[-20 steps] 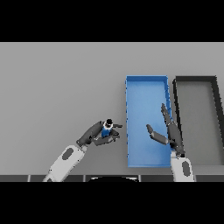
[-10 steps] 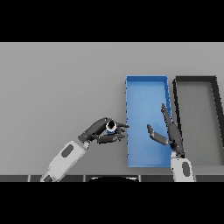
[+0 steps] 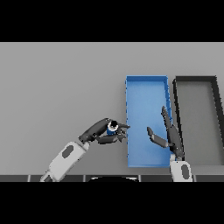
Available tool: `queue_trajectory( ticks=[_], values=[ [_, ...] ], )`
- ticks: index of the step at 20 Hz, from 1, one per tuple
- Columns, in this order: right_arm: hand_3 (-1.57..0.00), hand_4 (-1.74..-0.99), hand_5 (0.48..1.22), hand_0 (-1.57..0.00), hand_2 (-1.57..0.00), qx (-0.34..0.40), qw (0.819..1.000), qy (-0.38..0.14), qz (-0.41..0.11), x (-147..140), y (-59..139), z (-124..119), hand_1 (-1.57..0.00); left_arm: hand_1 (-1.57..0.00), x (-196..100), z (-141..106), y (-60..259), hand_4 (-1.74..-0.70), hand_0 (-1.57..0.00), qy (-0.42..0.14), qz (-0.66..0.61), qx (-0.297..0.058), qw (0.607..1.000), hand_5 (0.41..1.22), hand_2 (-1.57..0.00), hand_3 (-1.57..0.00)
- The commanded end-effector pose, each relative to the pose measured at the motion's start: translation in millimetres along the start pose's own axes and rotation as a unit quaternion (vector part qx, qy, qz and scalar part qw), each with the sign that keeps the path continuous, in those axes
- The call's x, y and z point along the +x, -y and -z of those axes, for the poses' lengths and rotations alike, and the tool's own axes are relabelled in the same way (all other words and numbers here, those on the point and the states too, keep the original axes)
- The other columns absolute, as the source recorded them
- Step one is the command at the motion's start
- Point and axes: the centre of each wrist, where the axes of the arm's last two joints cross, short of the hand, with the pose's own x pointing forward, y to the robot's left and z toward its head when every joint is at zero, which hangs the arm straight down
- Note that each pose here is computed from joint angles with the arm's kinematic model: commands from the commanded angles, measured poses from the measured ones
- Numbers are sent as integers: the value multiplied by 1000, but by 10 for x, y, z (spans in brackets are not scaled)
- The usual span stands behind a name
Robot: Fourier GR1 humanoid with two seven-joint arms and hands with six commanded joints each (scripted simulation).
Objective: Pick up the blue pipe and place it into the blue bin.
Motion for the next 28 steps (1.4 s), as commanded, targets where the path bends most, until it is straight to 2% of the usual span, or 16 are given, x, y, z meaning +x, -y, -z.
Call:
queue_trajectory(
  ticks=[1, 4, 6, 9, 11, 15, 20, 23, 28],
  values=[
    [1, -1207, 619, 1, 1, -1, 1000, -8, 2, -11, 3, 14, 1, -1570, 5, 40, 8, -1730, -1570, -6, 6, -1, 1000, 1220, -1570, -1442],
    [1, -1195, 610, 1, 1, 13, 999, 34, 27, 120, 54, 60, 1, -1571, -3, 19, -15, -1731, -1571, 0, 7, -3, 1000, 1221, -1571, -1438],
    [1, -1199, 593, 1, 1, 57, 994, 53, 72, 276, 117, 78, 1, -1571, 14, 18, -44, -1731, -1571, 0, 4, -2, 1000, 1221, -1571, -1440],
    [1, -1232, 550, 1, 1, 133, 986, 69, 76, 593, 264, 177, 1, -1571, 24, 43, 18, -1730, -1571, -1, 8, -5, 1000, 1221, -1571, -1440],
    [1, -1260, 523, 1, 1, 189, 976, 87, 64, 811, 247, 210, 1, -1571, -6, 23, -8, -1731, -1571, -6, 8, -4, 1000, 1221, -1571, -1440],
    [1, -1305, 522, 1, 1, 278, 953, 116, 37, 1201, 137, 325, 1, -1571, -20, 32, 18, -1732, -1571, -5, 8, -10, 1000, 1221, -1571, -1439],
    [1, -1300, 529, 1, 1, 358, 923, 140, 7, 1550, -59, 528, 1, -1571, 21, 51, -19, -1732, -1571, -6, 15, -7, 1000, 1221, -1571, -1436],
    [1, -1294, 532, 1, 1, 389, 910, 144, -17, 1613, -187, 613, 1, -1571, 14, 71, -14, -1732, -1571, -8, 7, -9, 1000, 1221, -1571, -1437],
    [1, -1241, 532, 1, 1, 440, 886, 146, -19, 1762, -480, 826, 1, -1571, -31, 106, -49, -1732, -1571, 5, 1, -21, 1000, 1221, -1571, -1494]
  ],
)
